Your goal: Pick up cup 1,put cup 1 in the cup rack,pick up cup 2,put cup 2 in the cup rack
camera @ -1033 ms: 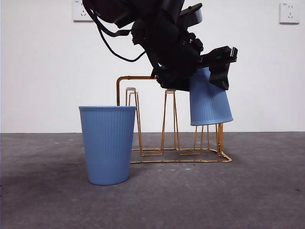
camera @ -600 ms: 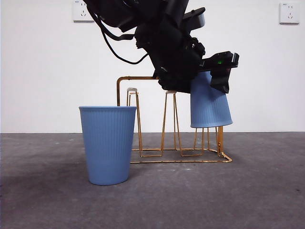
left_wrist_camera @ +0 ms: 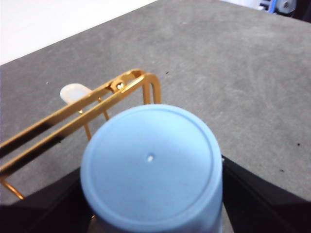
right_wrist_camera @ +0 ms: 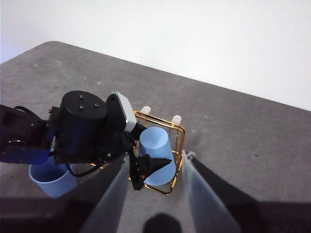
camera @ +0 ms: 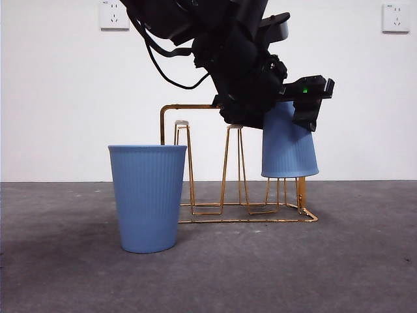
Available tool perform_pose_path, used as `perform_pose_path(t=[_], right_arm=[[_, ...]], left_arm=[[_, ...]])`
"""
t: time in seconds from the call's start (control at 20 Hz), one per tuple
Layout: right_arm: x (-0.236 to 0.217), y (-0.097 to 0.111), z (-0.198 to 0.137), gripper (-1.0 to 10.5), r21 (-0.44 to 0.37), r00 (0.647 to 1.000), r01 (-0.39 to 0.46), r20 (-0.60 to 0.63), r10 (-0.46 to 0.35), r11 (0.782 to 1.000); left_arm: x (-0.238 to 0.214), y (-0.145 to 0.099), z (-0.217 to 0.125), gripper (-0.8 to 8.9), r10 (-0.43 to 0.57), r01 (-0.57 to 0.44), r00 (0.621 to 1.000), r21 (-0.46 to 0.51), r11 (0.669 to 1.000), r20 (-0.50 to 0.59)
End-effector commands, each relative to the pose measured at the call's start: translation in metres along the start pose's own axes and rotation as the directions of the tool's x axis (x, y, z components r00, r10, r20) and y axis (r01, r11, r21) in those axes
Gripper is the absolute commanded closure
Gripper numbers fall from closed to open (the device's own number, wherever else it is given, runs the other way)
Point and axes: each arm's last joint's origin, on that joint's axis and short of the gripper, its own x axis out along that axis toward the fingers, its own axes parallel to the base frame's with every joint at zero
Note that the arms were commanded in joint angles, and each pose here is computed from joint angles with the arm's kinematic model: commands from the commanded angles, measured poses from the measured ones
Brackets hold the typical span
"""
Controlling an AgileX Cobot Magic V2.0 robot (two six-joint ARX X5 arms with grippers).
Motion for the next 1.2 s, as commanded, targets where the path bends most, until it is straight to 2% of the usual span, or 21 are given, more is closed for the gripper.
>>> perform_pose_path(t=[0.05, 0.3, 0.8, 1.0, 1.2], right_arm=[[0.001, 0.0, -0.001, 7.6, -0.005, 1.0, -0.001, -0.001, 0.001, 1.0], [0.001, 0.0, 0.0, 7.6, -0.01, 1.0, 0.0, 0.004, 0.0, 1.0], [0.001, 0.0, 0.0, 7.6, -0.018, 1.0, 0.0, 0.003, 0.0, 1.0], [0.001, 0.0, 0.0, 7.6, -0.034, 1.0, 0.0, 0.004, 0.0, 0.999], [0.001, 0.0, 0.0, 7.6, -0.04, 1.0, 0.0, 0.003, 0.001, 0.999]], left_arm=[[0.012, -0.005, -0.036, 8.22, 0.005, -0.012, 0.988, -0.047, 0.999, -0.153], [0.009, -0.016, -0.038, 8.22, 0.051, -0.062, 0.984, -0.056, 0.997, -0.173], [0.008, -0.024, -0.022, 8.22, 0.035, -0.044, 0.989, -0.06, 0.997, -0.144], [0.007, -0.023, -0.027, 8.22, 0.04, -0.061, 0.979, -0.098, 0.993, -0.2], [0.007, -0.021, -0.031, 8.22, 0.068, -0.092, 0.971, -0.095, 0.991, -0.231]])
